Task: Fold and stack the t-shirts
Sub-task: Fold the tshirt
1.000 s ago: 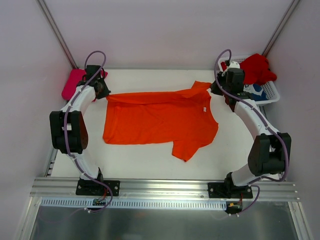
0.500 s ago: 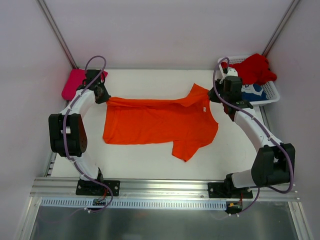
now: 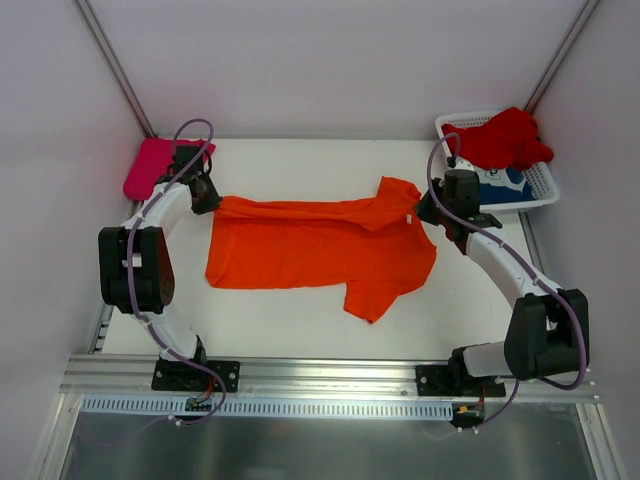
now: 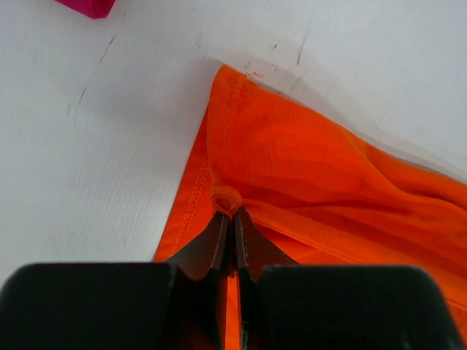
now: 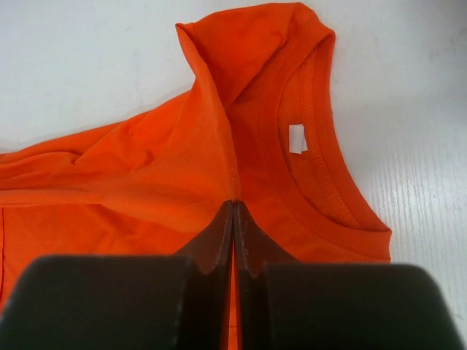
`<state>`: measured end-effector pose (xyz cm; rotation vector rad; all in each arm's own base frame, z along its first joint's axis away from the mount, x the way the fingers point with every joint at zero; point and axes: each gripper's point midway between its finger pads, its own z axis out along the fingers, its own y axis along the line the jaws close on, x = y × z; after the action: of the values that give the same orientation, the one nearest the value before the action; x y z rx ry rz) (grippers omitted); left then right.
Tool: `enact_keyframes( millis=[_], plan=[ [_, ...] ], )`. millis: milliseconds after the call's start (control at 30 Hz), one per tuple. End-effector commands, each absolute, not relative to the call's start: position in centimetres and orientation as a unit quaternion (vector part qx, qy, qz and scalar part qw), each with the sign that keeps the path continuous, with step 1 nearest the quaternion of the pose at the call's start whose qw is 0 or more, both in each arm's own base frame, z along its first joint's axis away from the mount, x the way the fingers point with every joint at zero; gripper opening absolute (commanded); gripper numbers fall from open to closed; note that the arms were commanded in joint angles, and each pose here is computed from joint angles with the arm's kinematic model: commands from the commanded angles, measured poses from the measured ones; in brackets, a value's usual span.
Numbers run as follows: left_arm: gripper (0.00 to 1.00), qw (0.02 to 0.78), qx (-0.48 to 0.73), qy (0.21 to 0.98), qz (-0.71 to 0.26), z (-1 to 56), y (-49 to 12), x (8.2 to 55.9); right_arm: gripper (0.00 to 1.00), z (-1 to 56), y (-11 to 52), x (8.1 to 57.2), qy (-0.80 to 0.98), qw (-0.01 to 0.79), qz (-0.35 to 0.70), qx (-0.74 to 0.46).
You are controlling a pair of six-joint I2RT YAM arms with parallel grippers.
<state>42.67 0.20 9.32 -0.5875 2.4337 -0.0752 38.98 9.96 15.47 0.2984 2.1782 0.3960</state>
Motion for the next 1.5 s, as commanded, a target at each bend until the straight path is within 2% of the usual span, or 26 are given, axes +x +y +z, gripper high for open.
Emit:
enact_keyframes(
  millis=[0,567,1467],
  plan=[
    [0.00,0.305,-0.227,0.924,-0.030,8.7,0.1,42.1,0.00,17.4,9.4,38.7,0.856,0.466,0.161,0.154],
    [0.00,0.268,-0.236,0.934,-0.025,6.0,-0.2,39.8,0.00,14.8,9.5,36.3,0.866,0.436,0.159,0.187],
    [0.00,0.243,-0.239,0.940,-0.023,4.1,-0.4,38.7,0.00,10.8,9.4,34.9,0.871,0.387,0.161,0.257]
  ],
)
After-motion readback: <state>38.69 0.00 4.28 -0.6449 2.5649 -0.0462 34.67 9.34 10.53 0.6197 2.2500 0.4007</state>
